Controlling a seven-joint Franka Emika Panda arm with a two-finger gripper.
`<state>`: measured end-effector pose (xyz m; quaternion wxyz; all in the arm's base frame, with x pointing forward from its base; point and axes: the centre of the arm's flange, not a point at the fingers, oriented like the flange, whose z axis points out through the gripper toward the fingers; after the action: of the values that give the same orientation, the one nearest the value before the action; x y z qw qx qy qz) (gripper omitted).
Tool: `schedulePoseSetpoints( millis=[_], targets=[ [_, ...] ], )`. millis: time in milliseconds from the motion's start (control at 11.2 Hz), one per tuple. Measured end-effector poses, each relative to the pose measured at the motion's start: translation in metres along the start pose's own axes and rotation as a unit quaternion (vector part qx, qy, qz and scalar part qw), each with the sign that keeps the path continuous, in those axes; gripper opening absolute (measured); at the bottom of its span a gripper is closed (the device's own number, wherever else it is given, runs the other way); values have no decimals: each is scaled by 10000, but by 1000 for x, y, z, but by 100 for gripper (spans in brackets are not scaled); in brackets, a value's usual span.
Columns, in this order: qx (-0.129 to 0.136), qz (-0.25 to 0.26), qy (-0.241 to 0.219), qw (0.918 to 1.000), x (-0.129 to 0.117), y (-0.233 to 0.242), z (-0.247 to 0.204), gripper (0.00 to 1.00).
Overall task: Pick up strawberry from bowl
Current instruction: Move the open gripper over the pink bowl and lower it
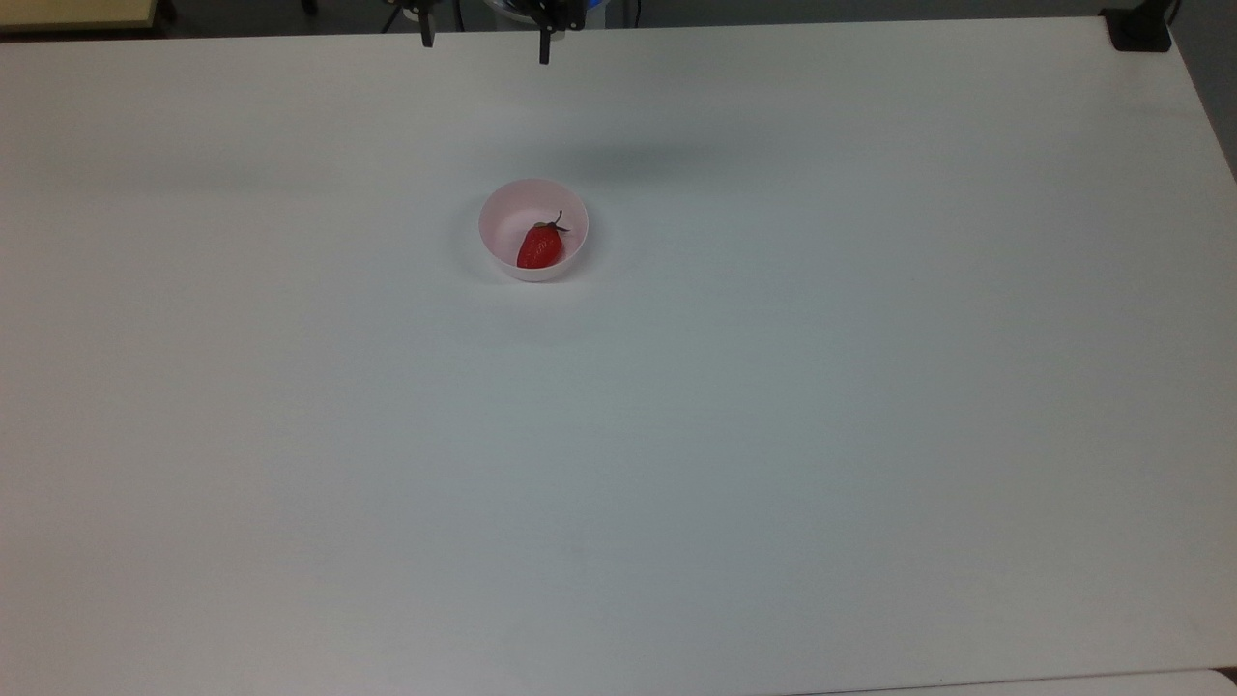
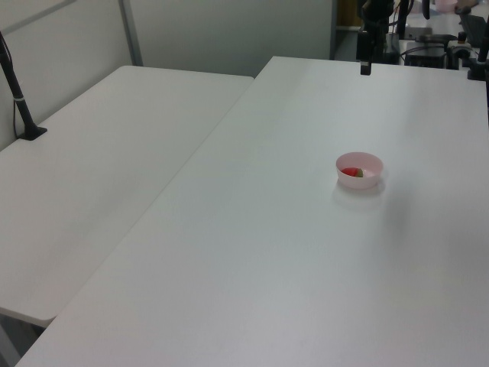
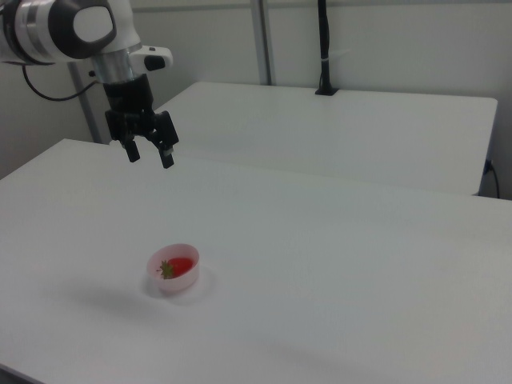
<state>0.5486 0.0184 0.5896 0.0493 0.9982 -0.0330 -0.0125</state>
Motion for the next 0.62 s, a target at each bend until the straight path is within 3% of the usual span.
schedulePoseSetpoints(
  millis=[624],
  targets=[
    [0, 142, -51, 9999, 3, 17, 5, 100]
  ],
)
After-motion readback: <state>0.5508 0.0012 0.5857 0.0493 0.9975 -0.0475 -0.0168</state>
